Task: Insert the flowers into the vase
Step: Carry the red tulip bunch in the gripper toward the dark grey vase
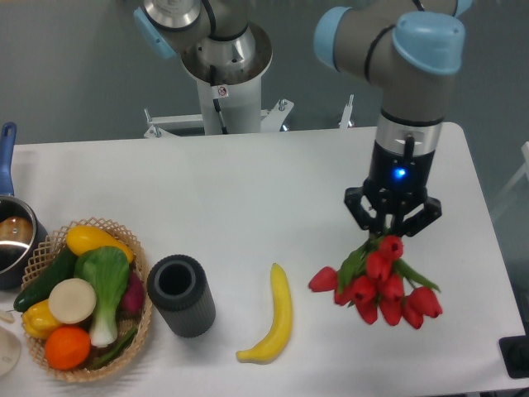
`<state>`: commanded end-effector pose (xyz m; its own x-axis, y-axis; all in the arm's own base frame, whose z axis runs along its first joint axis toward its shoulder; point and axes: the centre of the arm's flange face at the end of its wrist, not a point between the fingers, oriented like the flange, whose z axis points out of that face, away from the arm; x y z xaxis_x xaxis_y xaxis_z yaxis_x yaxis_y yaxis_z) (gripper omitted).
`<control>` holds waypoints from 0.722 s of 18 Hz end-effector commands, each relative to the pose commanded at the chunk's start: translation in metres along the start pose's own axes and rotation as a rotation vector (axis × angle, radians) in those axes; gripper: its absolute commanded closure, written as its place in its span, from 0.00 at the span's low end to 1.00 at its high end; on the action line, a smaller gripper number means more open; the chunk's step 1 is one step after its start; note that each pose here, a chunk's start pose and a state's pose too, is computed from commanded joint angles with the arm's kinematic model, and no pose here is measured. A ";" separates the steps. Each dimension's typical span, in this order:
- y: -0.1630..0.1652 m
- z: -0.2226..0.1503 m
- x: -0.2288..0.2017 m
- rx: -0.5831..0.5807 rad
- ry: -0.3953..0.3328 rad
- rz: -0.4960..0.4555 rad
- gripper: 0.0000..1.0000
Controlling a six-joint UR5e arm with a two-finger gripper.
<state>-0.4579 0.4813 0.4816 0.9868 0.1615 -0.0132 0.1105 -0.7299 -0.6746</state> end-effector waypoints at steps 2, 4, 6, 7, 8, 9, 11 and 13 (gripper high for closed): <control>-0.015 0.004 0.020 0.066 0.077 0.013 1.00; -0.031 0.003 0.034 0.174 0.199 0.022 1.00; -0.042 -0.002 0.038 0.262 0.274 0.033 1.00; -0.047 -0.003 0.043 0.285 0.286 0.030 1.00; -0.055 0.000 0.059 0.306 0.306 0.052 1.00; -0.062 0.000 0.070 0.332 0.321 0.073 1.00; -0.070 0.004 0.085 0.391 0.384 0.088 0.98; -0.075 0.008 0.099 0.428 0.455 0.102 0.97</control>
<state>-0.3694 0.5573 0.5250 0.9519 -0.2622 0.1589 0.0490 -0.3816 -0.9230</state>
